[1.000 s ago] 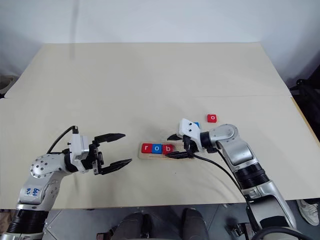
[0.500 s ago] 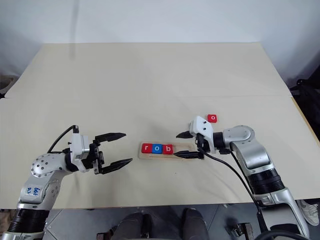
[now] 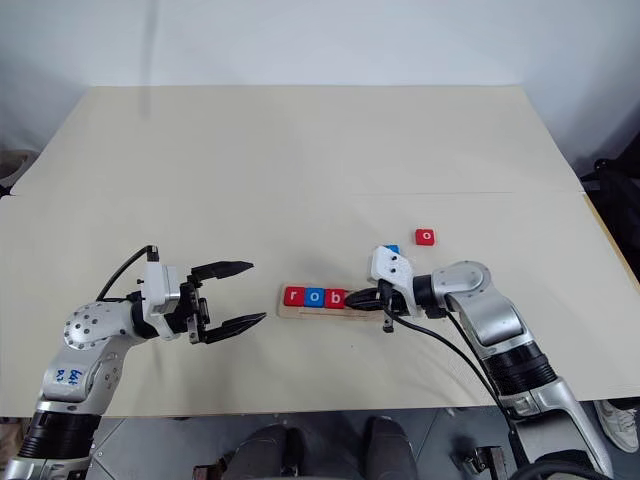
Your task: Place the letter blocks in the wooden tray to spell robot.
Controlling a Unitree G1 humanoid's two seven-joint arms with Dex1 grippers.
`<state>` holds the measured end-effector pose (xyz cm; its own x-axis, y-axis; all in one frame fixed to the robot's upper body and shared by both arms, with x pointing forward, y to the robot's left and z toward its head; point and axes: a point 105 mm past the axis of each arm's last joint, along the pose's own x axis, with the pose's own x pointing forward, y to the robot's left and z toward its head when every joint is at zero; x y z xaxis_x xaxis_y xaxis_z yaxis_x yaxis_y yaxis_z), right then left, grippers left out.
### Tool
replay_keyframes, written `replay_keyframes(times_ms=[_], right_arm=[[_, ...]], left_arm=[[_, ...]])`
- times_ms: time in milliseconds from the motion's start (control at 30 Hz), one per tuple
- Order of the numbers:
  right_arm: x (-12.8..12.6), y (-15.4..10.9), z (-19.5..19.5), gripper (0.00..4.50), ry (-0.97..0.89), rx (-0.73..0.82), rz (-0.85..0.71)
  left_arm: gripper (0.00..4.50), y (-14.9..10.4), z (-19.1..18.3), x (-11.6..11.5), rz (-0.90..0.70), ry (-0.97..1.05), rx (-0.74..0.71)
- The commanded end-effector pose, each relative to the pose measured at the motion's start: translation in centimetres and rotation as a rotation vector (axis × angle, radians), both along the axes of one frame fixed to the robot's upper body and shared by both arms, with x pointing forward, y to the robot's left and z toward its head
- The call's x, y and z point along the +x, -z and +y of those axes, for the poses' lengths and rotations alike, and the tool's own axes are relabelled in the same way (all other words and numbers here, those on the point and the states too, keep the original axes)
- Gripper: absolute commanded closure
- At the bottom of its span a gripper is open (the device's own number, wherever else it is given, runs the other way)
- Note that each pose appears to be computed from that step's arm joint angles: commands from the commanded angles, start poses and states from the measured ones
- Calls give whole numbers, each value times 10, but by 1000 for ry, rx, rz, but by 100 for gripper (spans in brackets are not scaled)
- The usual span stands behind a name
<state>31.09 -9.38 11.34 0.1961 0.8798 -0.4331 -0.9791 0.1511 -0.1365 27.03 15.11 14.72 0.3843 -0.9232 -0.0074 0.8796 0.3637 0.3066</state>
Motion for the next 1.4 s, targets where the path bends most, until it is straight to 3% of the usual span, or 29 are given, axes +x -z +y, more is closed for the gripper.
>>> replay_keyframes(times_ms=[33,367,433,667,867,1133,1400], right_arm=[[3,-7,4,448,-3,16,-22],[-11,-32,-40,448,64,84,-45],[-9,-41,-63,414,184,148,-105],[-39,-37,-141,201,516,268,-292],[-73,-12,-186,2,767,239,-308],[-90,2,-195,2,868,245,-336],[-64,-14,-178,2,830,310,-347]], left_arm=[[0,-4,0,-2,-21,-1,2],[0,-3,0,-2,-18,-4,-5],[0,-2,-1,-1,-15,-3,-8],[0,0,0,6,4,5,-14],[0,0,1,17,17,7,-18],[0,0,-2,27,45,28,-23],[0,-1,-6,29,26,26,-22]])
